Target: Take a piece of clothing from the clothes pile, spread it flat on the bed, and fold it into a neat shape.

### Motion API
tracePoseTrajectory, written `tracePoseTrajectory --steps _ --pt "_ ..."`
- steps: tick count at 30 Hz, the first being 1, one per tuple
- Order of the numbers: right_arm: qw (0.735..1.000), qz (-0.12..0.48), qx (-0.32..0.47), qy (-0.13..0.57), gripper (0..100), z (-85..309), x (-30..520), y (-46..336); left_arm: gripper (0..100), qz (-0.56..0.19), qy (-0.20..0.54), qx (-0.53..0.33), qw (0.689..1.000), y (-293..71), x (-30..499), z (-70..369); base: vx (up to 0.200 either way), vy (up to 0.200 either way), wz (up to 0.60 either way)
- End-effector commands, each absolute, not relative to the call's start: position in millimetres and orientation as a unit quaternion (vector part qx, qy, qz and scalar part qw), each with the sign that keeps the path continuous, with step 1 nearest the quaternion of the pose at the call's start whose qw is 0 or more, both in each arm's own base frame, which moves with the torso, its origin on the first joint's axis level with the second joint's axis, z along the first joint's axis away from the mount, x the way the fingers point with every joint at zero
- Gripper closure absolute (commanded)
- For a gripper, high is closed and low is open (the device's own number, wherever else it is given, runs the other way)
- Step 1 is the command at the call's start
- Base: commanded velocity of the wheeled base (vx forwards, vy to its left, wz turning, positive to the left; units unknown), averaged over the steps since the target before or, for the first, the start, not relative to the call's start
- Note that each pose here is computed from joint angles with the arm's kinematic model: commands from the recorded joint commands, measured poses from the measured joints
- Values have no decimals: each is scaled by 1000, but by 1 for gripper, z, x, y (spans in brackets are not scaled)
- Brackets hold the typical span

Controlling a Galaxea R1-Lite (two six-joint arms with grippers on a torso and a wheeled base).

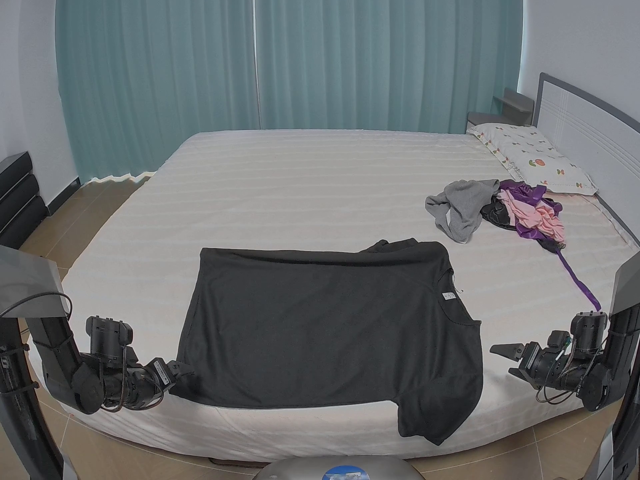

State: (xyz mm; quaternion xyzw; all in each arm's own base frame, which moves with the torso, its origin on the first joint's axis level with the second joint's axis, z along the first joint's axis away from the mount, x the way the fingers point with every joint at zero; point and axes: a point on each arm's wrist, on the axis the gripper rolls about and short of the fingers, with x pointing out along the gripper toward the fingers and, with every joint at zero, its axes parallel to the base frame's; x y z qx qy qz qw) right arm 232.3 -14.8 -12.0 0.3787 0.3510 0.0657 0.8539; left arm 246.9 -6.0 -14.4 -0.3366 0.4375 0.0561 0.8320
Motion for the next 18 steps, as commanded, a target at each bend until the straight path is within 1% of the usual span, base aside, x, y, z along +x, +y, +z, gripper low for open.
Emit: tracePoseTrajectory --steps 1,10,13,18 --pt "854 66 378 352 0 -13 232 -15 100 58 446 -332 829 -7 247 -20 0 0 0" --pt "854 65 377 353 0 -13 232 -15 100 60 451 -320 831 -8 246 -22 0 0 0" --pt "858 68 377 343 0 -12 231 -15 100 60 465 -283 837 -7 238 -26 0 0 0" --pt "859 69 376 342 0 -15 229 -14 100 72 460 -268 843 -4 235 -23 0 0 0"
